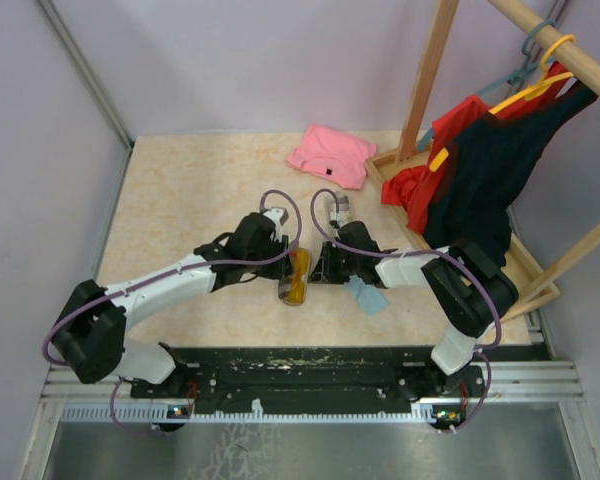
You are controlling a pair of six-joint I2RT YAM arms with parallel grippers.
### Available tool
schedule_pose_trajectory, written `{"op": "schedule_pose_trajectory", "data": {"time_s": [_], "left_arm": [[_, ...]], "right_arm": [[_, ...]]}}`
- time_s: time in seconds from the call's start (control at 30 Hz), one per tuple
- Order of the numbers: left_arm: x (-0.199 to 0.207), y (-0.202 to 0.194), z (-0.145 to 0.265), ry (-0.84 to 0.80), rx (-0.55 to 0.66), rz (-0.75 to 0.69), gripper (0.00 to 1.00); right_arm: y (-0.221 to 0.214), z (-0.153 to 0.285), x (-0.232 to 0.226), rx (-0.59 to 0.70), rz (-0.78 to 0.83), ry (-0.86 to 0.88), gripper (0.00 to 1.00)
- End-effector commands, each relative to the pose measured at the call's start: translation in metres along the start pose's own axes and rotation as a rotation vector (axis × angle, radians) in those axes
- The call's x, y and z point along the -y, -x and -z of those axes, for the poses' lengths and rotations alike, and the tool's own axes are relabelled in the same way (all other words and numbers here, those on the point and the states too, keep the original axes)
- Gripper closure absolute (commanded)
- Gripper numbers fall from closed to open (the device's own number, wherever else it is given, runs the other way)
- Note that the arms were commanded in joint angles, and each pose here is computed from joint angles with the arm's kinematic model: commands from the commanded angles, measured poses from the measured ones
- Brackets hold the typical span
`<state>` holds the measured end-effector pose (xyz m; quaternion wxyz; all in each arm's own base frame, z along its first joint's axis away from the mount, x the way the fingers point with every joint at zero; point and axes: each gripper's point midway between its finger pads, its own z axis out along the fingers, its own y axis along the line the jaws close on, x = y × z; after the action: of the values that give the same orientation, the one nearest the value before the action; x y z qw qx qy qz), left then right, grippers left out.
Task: Organize the sunglasses
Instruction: Close the sunglasses case at the center of the board.
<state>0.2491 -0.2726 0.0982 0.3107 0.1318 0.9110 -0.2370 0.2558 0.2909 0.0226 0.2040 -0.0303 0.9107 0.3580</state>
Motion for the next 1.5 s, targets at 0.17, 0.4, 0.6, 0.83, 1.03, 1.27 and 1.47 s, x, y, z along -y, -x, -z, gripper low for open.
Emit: {"op": "schedule_pose_trajectory", "data": {"time_s": [0.17, 0.4, 0.6, 0.83, 1.03, 1.27, 1.47], "left_arm": [[0.008, -0.013, -0.013, -0.051, -0.027, 0.007, 0.69], [0.006, -0.032, -0.025, -0.051, -0.077, 0.006, 0.70], [0.003, -0.040, -0.031, -0.042, -0.096, 0.007, 0.70], [0.002, -0.027, -0.025, -0.022, -0.062, -0.004, 0.69], [0.006, 0.008, -0.004, -0.002, 0.053, -0.023, 0.66], [-0.004, 0.051, 0.029, 0.063, 0.241, 0.013, 0.56], [-0.023, 0.071, 0.051, 0.118, 0.360, 0.069, 0.53]], "right_arm": [[0.012, -0.004, -0.011, 0.029, 0.032, 0.019, 0.80], [0.012, -0.005, -0.010, 0.028, 0.033, 0.015, 0.80], [0.013, -0.004, -0.010, 0.032, 0.037, 0.009, 0.81], [0.021, 0.005, -0.005, 0.076, 0.055, -0.041, 0.81], [0.038, 0.022, -0.008, 0.163, 0.101, -0.073, 0.76], [0.067, 0.054, -0.023, 0.317, 0.211, -0.065, 0.70], [0.098, 0.104, -0.030, 0.510, 0.300, -0.128, 0.66]]}}
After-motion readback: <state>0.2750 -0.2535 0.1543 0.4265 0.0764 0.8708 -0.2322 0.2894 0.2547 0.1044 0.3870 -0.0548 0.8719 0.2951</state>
